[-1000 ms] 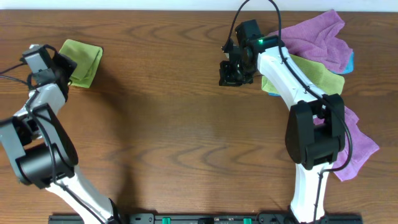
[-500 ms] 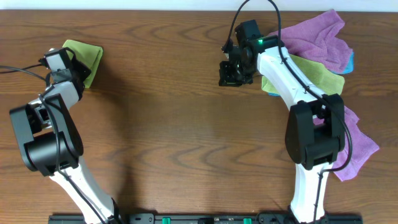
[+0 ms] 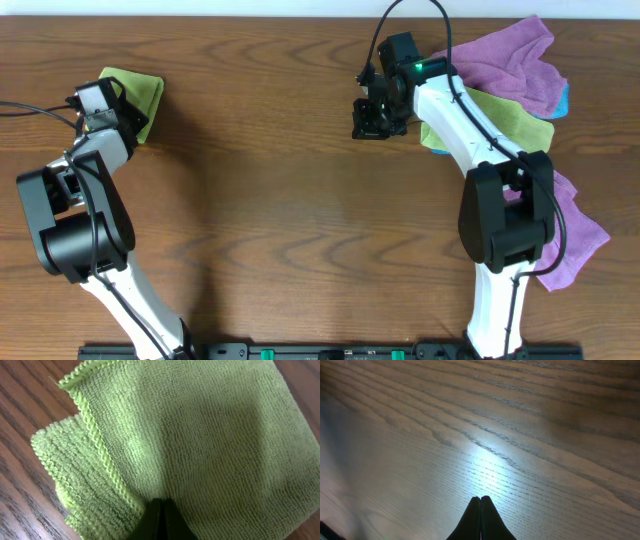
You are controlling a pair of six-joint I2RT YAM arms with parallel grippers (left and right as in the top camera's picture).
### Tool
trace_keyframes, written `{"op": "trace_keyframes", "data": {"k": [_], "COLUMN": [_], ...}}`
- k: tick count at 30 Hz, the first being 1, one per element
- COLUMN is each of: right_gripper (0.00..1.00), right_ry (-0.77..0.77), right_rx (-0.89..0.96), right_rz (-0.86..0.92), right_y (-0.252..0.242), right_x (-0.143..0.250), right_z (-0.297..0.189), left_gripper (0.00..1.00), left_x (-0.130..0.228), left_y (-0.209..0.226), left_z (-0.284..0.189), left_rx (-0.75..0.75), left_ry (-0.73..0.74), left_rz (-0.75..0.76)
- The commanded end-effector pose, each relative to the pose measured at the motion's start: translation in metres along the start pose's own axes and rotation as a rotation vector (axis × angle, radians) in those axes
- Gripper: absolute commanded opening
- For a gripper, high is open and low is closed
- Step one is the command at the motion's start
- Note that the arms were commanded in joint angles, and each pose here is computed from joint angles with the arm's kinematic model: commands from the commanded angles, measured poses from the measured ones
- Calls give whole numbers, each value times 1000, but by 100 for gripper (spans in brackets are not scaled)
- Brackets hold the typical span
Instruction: Fold the cloth
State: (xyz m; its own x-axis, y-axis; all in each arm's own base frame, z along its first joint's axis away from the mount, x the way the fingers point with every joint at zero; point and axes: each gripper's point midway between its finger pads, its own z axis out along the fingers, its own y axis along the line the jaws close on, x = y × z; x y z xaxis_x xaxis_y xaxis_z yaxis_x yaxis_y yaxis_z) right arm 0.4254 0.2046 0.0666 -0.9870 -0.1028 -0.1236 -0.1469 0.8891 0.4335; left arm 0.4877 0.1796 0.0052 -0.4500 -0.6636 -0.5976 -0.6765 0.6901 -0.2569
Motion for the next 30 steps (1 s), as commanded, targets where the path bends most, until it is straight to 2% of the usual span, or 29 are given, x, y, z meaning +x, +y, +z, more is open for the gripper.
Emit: {"op": "trace_keyframes", "data": {"k": [1,22,27,30], "right_gripper": [2,2,2,2], "right_ry": [-23,-20,-10,-10], "right_rx": [-17,-16,-14,-14], "right_rz": [-18,-17,-13,-13], "right_y": [15,14,14,14], "right_x": [-4,-3,0,0], "right_z": [-9,-9,-9,-9], "left_gripper": [6,6,6,6], "left_x": [22,29,-16,-51], "left_y": [0,-14,-19,-35], "left_z": [3,1,-26,-63], "left_rx": [-13,13,21,76], "left_ry": [62,75,-54,-143], "left_rz": [28,-15,-9,8]}}
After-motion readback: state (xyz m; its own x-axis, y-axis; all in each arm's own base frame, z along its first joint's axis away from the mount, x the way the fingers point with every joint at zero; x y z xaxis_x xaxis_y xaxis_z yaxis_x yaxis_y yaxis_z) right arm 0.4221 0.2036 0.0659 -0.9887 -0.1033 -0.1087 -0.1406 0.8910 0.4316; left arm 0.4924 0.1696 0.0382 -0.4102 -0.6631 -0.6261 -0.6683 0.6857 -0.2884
